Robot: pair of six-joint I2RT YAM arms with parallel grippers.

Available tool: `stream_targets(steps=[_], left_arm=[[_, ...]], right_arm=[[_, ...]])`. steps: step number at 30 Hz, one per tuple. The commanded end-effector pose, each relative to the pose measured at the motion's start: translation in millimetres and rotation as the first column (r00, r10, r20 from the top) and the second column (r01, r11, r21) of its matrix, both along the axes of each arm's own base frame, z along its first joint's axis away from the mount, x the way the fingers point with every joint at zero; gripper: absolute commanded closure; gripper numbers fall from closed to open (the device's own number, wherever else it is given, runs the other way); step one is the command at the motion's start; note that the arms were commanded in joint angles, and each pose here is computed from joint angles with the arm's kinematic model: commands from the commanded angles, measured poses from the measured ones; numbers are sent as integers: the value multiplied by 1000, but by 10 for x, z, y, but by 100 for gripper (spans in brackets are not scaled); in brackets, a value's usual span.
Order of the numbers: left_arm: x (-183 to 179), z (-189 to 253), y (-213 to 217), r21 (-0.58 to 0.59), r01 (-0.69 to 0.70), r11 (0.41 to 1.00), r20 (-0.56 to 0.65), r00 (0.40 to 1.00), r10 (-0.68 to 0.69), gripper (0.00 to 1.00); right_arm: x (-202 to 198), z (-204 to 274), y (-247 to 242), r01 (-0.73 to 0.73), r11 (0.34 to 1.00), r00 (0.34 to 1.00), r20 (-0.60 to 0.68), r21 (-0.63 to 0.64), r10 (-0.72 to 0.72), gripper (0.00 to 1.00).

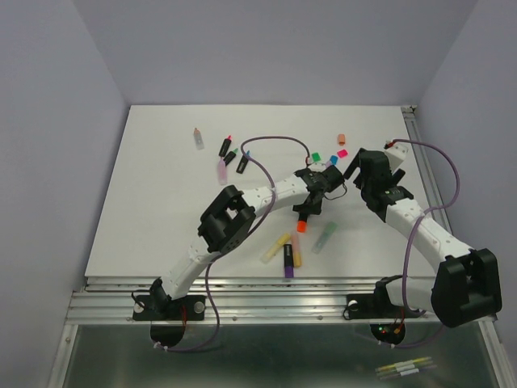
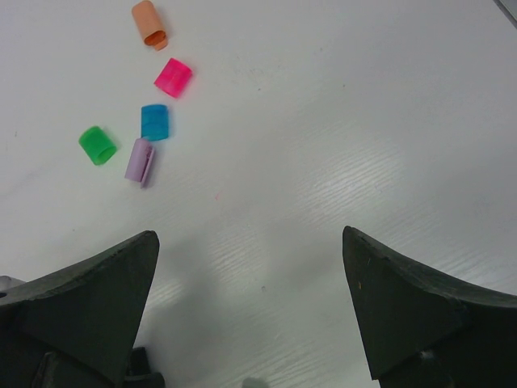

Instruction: Open the pen caps

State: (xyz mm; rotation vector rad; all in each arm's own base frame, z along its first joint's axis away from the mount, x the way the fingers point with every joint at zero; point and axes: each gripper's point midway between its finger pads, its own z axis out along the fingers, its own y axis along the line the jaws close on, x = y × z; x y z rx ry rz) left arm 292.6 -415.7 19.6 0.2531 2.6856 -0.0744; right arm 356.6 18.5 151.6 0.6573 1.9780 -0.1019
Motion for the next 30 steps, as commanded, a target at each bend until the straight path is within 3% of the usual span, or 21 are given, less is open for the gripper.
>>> stream_targets(steps=[1, 4, 7, 10, 12, 15, 23, 30], left_arm=[[-421, -585, 250, 150, 61, 987, -154, 987, -38, 54], [-410, -641, 278, 158, 58, 986, -149, 988, -34, 54], [-382, -694, 304, 168, 58, 984, -154, 988, -32, 65], [-313, -686, 320, 166, 49, 985, -141, 990, -25, 88], [-217, -627, 332, 157, 26, 987, -114, 993, -8, 99], [82, -361, 319, 89, -35, 995, -40, 998, 38, 100], [935, 967, 475, -173, -173, 970, 269, 939, 215, 100], [1195, 1721, 762, -288, -213, 934, 392, 864, 317, 100]], right_arm=[[-13, 45, -83, 42, 999, 998, 42, -4, -42, 0], [-16, 52, -83, 43, 999, 998, 45, -5, -43, 0], [-21, 57, -92, 47, 999, 998, 44, -5, -46, 0], [-23, 76, -79, 42, 999, 998, 51, 1, -42, 0], [-44, 74, -92, 62, 998, 997, 52, 16, -63, 0], [-54, 149, -68, 66, 996, 994, 81, 55, -71, 0], [-19, 545, 362, -204, 968, 957, 236, 147, 166, 0], [-56, 826, 712, -408, 895, 870, 376, 182, 320, 0]])
